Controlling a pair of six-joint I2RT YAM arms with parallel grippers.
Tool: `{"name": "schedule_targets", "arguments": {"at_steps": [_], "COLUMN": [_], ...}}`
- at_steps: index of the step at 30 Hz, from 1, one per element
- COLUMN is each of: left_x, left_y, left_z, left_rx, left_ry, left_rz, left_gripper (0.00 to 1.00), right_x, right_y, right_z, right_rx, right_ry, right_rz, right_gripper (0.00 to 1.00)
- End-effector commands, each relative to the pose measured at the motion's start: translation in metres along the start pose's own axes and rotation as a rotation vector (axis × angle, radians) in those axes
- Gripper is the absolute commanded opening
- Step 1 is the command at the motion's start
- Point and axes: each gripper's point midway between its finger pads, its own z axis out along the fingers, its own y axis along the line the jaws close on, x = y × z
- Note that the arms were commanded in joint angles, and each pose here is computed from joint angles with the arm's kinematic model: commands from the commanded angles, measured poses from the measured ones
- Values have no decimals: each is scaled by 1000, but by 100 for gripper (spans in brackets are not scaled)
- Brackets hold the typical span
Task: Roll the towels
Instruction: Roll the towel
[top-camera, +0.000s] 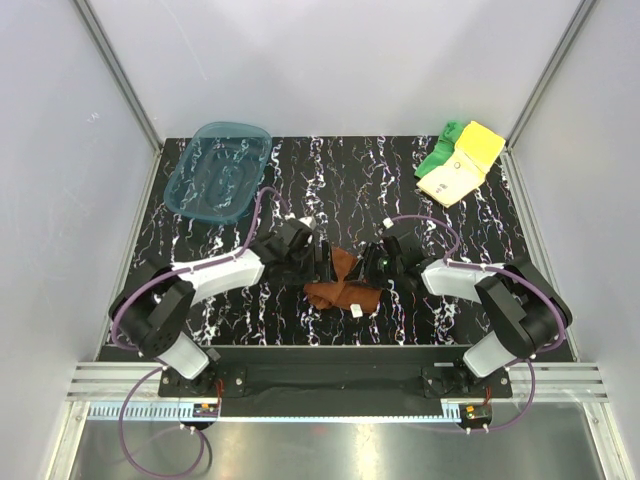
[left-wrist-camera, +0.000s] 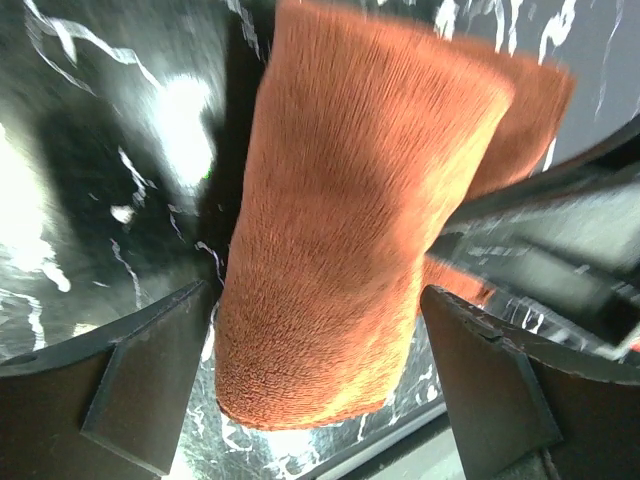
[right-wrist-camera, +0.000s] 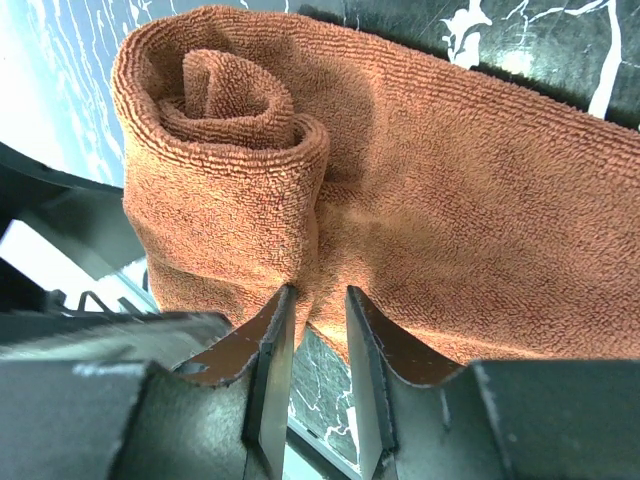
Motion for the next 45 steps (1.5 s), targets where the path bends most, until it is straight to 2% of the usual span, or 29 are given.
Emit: {"name": "schedule_targets", "arguments": {"at_steps": [1,7,14,15,16,18,19,21,22,26,31,34,37,40,45], "left_x": [-1,6,-4,-4,-4,-6,-6,-12,-14,-25,-35,-39,-37,-32,-27], "left_y": [-25,-23,-21,-23,-19,-19,-13,-13,-2,9,13,2,-8,-14,-11], "left_z": [3,12,10,11,11,12,12,11,9,3,-6,-4,5,13,12], "left_rx": [143,157,93,84,60,34,-8,-55,-129,-261,-451,-520,-558,-544,-538], "left_ry": [-9,10,-26,-25,-22,-25,-30,-44,-52,-77,-120,-136,-124,-109,-105], "left_rz": [27,9,57,71,78,107,114,153,165,202,254,291,335,347,335], "left_gripper": [92,89,53,40,33,23,22,19,19,18,18,18,18,18,19], "right_x": [-9,-10,-12,-13,-13,-17,-16,-22,-24,-23,-9,-1,7,2,-9], "right_y": [8,6,9,10,8,15,11,20,19,2,-20,-29,-37,-22,-25], "right_z": [2,0,-10,-12,-17,-29,-35,-50,-56,-79,-84,-80,-69,-58,-50], "right_rx": [-11,4,17,22,44,43,74,71,82,178,218,217,211,133,184], "right_ry": [-27,-30,-43,-46,-45,-64,-62,-95,-107,-142,-137,-138,-105,-105,-123], "right_rz": [-18,-28,-49,-59,-63,-92,-96,-139,-150,-190,-165,-127,-108,-130,-120], "right_gripper": [34,34,34,34,35,36,37,38,38,41,41,41,39,38,39]}}
